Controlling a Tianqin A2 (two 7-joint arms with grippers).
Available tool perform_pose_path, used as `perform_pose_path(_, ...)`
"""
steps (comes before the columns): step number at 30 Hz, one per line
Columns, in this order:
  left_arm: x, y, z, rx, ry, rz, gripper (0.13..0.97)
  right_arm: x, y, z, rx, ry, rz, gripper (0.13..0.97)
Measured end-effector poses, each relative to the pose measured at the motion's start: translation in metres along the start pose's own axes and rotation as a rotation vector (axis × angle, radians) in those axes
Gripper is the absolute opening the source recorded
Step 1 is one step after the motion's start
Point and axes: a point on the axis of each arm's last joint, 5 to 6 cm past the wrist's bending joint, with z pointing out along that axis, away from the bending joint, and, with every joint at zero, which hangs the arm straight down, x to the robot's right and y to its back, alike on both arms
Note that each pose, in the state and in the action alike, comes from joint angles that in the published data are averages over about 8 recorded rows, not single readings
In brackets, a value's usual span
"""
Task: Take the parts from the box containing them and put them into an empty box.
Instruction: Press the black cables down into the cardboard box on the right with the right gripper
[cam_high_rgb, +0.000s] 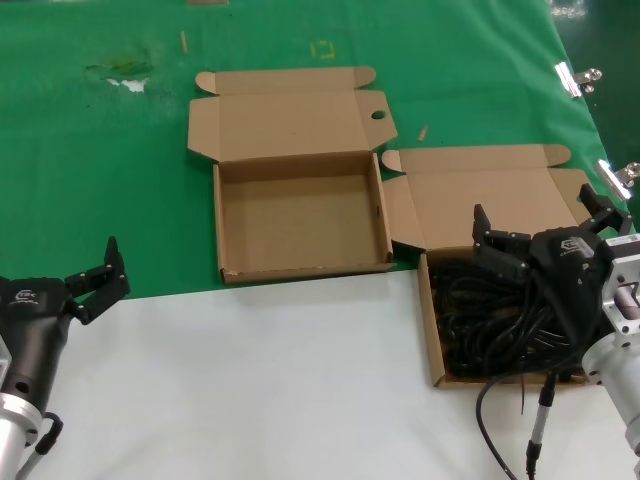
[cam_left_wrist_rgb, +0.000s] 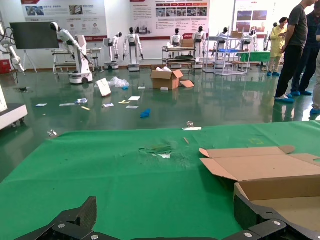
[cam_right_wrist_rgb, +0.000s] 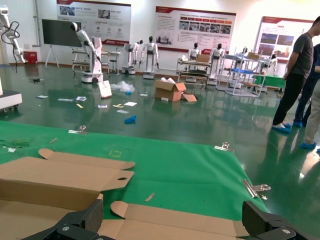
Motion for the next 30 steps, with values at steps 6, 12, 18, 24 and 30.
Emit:
perform_pose_path(6, 0.0000, 0.0000, 0.0000, 0.000, 0.000, 0.000, 0.966, 0.0000, 0.0000, 0.0000, 0.000, 0.000, 0.000, 0.966)
perform_pose_path(12, 0.0000, 0.0000, 0.0000, 0.000, 0.000, 0.000, 0.966, 0.0000, 0.0000, 0.0000, 0.000, 0.000, 0.000, 0.966)
perform_pose_path(18, 0.0000, 0.0000, 0.0000, 0.000, 0.000, 0.000, 0.964, 0.0000, 0.0000, 0.0000, 0.000, 0.000, 0.000, 0.966)
perform_pose_path(24, 0.0000, 0.0000, 0.0000, 0.000, 0.000, 0.000, 0.958, 0.0000, 0.0000, 0.0000, 0.000, 0.000, 0.000, 0.966)
perform_pose_path(30, 0.0000, 0.0000, 0.0000, 0.000, 0.000, 0.000, 0.917, 0.0000, 0.0000, 0.0000, 0.000, 0.000, 0.000, 0.966)
